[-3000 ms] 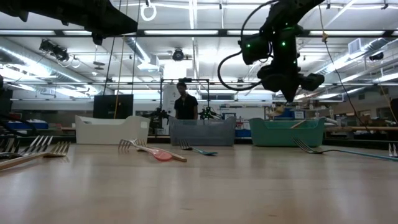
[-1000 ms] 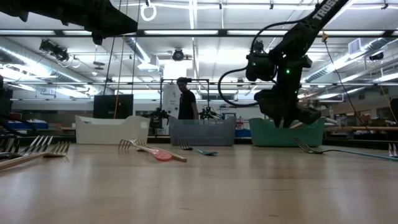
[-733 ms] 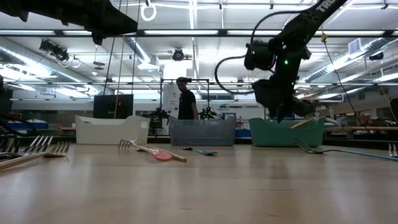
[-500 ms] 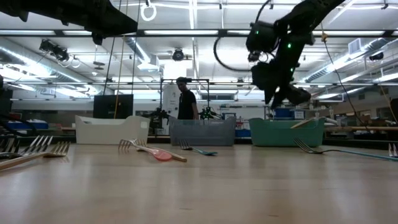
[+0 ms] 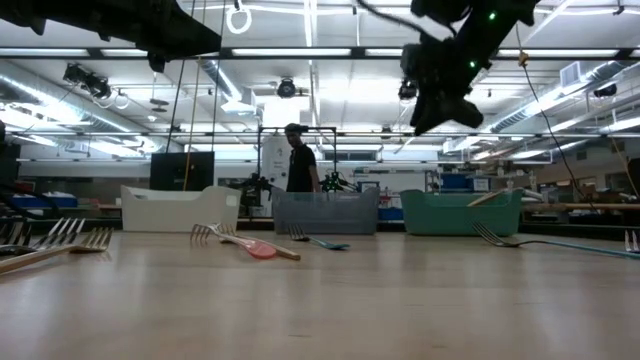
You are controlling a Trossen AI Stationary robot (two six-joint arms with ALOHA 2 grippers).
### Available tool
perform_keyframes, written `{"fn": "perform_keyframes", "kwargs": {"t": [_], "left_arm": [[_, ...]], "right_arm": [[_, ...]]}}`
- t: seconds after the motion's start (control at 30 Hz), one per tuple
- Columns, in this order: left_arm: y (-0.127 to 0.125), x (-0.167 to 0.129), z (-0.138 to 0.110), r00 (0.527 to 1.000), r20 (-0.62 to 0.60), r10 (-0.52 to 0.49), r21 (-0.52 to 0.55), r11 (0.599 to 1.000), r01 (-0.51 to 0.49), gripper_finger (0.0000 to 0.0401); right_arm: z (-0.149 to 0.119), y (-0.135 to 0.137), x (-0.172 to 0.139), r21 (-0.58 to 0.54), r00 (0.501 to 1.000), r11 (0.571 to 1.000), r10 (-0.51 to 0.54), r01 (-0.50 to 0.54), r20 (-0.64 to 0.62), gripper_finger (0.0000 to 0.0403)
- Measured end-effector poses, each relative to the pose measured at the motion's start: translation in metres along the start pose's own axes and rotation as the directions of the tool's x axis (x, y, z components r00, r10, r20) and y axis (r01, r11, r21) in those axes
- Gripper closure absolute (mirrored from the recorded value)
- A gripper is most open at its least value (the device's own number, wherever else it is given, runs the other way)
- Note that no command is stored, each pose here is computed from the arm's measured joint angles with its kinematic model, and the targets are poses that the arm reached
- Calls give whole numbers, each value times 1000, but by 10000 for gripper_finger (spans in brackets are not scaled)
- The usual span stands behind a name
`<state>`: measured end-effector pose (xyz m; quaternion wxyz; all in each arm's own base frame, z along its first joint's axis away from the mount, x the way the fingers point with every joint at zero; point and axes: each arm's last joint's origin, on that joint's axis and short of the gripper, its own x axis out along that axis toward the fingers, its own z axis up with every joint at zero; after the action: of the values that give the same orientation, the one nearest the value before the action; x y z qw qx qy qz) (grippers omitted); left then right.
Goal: Sort silverware by color (type)
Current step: Put the orange fork into the black bin
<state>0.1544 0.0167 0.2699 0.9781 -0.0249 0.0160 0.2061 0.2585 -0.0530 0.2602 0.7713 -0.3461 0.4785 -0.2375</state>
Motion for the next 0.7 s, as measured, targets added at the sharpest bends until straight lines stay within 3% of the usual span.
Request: {"fn": "perform_keyframes", "kwargs": {"t": [0.17,0.33,0.53,0.7], "left_arm": [[0,0,1,1000,10,0,-3,1000,0,305],[0,0,6,998,63,-3,78,997,-2,305],[-3,0,7,993,69,-97,133,987,88,305],[-6,4,8,988,86,-128,124,985,117,305]], "right_arm": [[16,7,-11,254,992,967,-19,-12,121,280],[29,13,-17,428,960,885,69,-184,270,280],[33,20,-22,533,892,732,240,-425,383,280],[35,25,-26,568,879,682,266,-461,395,280]]}}
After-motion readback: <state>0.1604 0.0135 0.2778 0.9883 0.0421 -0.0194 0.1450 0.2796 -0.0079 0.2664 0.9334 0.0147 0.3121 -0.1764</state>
